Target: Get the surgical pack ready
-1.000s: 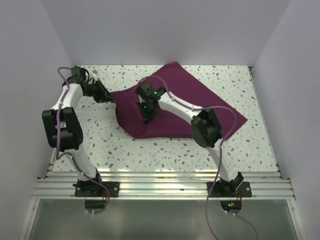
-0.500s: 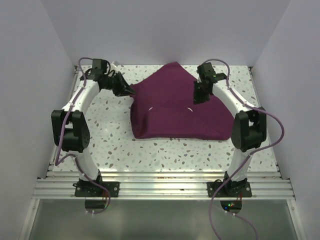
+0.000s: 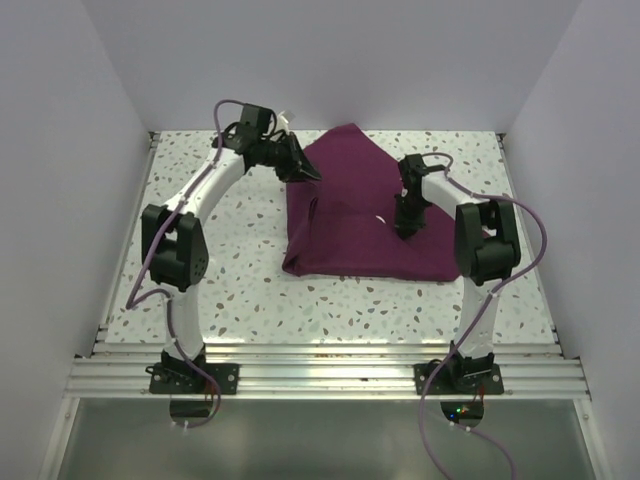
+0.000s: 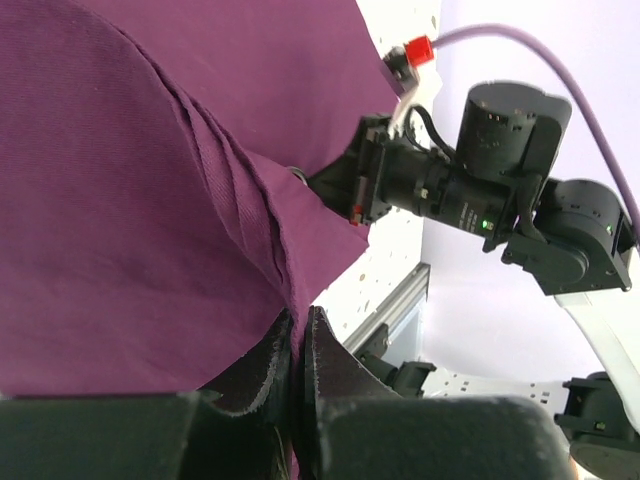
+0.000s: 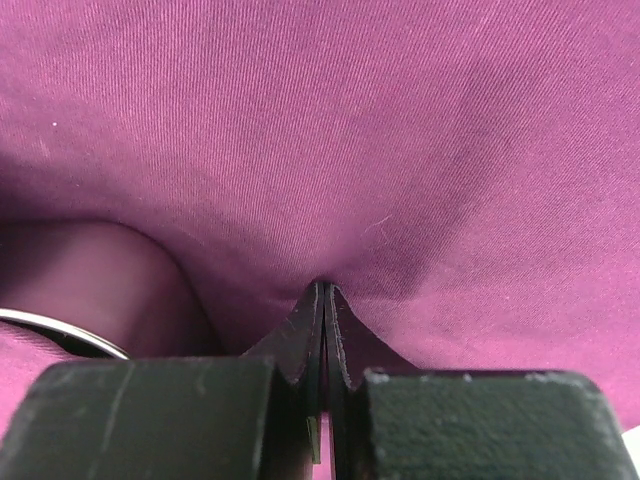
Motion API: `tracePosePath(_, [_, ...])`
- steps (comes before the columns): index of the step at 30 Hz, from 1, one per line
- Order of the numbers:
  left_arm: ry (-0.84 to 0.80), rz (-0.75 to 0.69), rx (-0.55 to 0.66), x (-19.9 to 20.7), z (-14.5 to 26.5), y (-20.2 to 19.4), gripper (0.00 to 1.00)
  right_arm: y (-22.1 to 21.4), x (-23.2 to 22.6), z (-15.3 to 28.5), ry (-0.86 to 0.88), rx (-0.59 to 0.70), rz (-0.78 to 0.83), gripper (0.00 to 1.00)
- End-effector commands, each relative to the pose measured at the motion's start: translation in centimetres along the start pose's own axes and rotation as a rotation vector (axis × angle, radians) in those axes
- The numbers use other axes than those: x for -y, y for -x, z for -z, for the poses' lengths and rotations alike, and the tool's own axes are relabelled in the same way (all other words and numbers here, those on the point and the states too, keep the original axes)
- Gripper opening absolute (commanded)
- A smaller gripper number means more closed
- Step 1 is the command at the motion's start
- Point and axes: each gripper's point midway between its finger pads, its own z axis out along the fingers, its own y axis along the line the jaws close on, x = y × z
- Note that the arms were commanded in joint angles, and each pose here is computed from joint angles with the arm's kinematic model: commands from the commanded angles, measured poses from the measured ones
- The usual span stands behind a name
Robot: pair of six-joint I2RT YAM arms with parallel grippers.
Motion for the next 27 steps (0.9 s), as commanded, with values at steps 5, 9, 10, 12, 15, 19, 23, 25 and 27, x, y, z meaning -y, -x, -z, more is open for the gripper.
tracePosePath(5, [-0.107, -0.054, -0.057, 5.3, -3.8, -1.8, 0.0, -0.6, 0.0, -2.3, 0.008, -0.061, -0.006, 0.0])
tracePosePath(9, [-0.098, -0.042, -0.096, 5.0, -6.1, -2.9, 0.0, -0.7, -0.3, -2.5, 0.018, -0.068, -0.009, 0.0])
tracePosePath(10, [-0.105, -0.046, -0.097, 5.1, -6.7, -3.1, 0.0, -0.6, -0.3, -2.4, 0.022, -0.067, -0.008, 0.0])
tracePosePath(12, [-0.106, -0.034, -0.124, 4.9, -7.9, -3.9, 0.0, -0.5, -0.5, -2.4, 0.026, -0.066, -0.008, 0.0])
tracePosePath(15, [-0.118, -0.023, -0.154, 5.1, -9.4, -4.8, 0.0, -0.5, -0.8, -2.6, 0.04, -0.075, -0.013, 0.0])
tracePosePath(19, [-0.13, -0.027, -0.172, 5.6, -11.0, -5.4, 0.0, -0.9, -0.9, -3.3, 0.043, -0.099, -0.012, 0.0])
tracePosePath(23, [-0.135, -0.004, -0.179, 5.4, -12.1, -5.7, 0.0, -1.1, -1.0, -3.6, 0.046, -0.108, -0.008, 0.0])
tracePosePath(25, [-0.144, -0.002, -0.178, 5.3, -12.6, -5.6, 0.0, -1.1, -1.0, -3.6, 0.047, -0.11, -0.007, 0.0])
tracePosePath(27, [-0.142, 0.008, -0.189, 4.9, -13.1, -5.8, 0.0, -1.2, -1.0, -3.6, 0.049, -0.111, -0.007, 0.0])
